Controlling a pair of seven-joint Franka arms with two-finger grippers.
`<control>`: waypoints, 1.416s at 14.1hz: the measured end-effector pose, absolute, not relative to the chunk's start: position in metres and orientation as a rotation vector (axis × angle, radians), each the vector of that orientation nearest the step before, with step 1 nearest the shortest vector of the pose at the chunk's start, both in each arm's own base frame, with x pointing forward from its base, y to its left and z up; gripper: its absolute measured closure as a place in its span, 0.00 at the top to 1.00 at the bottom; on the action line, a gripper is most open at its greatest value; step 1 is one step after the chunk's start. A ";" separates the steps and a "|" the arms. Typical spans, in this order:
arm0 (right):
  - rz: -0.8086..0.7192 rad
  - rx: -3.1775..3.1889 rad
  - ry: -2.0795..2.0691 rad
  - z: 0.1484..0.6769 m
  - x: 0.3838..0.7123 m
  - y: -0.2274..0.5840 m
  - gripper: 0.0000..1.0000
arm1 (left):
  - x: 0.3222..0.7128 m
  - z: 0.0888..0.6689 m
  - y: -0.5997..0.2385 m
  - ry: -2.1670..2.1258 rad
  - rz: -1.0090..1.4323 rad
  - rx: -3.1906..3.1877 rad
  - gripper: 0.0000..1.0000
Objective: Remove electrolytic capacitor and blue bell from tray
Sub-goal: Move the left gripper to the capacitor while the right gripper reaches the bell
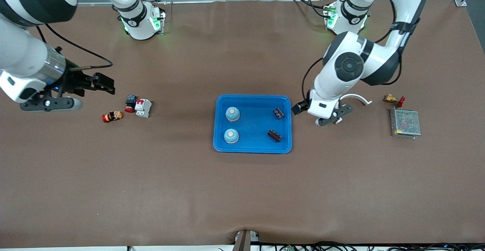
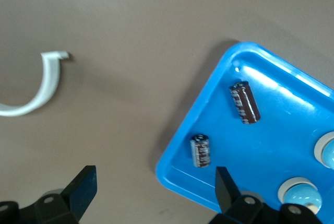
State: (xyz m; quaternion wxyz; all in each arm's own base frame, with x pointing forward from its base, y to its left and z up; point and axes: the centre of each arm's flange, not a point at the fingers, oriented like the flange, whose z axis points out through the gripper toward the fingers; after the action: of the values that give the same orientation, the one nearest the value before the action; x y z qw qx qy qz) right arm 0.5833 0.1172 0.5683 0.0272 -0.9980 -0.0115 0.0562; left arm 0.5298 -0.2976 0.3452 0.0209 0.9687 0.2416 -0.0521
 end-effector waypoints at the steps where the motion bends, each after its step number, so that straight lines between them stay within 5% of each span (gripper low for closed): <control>1: 0.174 -3.083 -0.019 0.562 0.585 0.130 1.00 | 0.526 0.337 -0.309 0.773 -0.166 2.992 1.00; 9: 0.236 -3.096 -0.116 0.503 0.590 0.213 1.00 | 0.497 0.253 -0.369 0.926 -0.133 3.007 0.75; 20: 0.236 -3.101 -0.179 0.443 0.595 0.273 1.00 | 0.490 0.204 -0.388 0.958 -0.163 3.005 0.57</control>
State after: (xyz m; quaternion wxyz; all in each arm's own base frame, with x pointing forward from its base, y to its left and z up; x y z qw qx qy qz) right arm 0.5946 0.2734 0.4430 0.0135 -0.9954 -0.0574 0.0758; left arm 0.4899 -0.3884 0.2043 -0.0083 0.9515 0.3032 -0.0515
